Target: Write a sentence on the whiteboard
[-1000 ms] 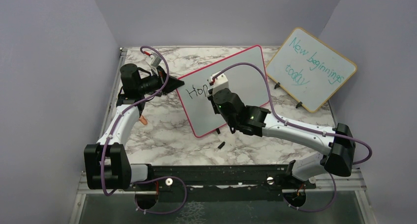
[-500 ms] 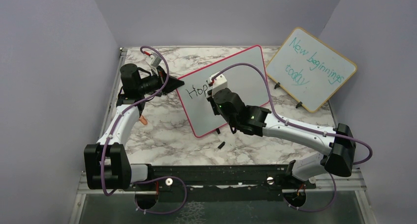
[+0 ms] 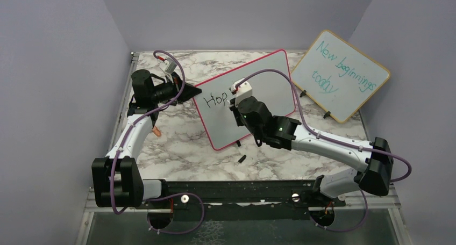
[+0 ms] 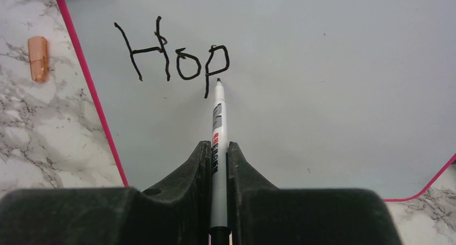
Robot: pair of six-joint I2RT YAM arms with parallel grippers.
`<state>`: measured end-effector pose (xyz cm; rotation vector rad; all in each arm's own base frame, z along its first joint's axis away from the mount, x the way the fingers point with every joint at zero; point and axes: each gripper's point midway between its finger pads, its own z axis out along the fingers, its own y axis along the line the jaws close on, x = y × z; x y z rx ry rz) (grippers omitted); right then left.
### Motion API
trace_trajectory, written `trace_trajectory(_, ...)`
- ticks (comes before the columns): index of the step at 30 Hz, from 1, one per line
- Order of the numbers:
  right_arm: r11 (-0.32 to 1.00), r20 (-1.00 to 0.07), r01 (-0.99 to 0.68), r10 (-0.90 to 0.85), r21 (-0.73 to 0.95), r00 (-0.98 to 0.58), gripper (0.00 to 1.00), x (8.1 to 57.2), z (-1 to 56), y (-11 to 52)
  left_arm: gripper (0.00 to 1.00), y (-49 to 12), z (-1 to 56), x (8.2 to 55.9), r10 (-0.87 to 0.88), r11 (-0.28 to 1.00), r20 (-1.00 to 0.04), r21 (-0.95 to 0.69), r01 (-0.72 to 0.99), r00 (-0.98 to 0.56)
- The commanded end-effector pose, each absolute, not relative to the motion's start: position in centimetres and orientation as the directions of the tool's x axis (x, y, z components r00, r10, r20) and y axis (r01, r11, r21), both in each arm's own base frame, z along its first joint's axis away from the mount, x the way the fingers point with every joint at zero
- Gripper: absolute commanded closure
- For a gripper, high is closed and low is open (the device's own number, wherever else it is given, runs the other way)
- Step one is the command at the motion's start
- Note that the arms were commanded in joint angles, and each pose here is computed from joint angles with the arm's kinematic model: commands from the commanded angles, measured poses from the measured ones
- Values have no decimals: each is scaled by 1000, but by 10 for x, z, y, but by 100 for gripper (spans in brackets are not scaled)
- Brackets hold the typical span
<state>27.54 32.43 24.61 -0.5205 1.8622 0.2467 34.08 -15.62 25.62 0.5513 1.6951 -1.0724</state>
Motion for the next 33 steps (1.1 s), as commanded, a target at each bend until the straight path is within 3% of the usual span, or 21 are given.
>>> trace_trajectory(1, 910, -952, -409, -182, -67, -248, 99, 281, 263, 303, 100, -157, 213, 339, -43, 536, -904, -379, 754, -424)
trace_trajectory(33, 890, -957, -456, -146, -17, -249, 99, 293, 260, 320, 100, -157, 211, 339, -40, 536, -902, -382, 753, -429)
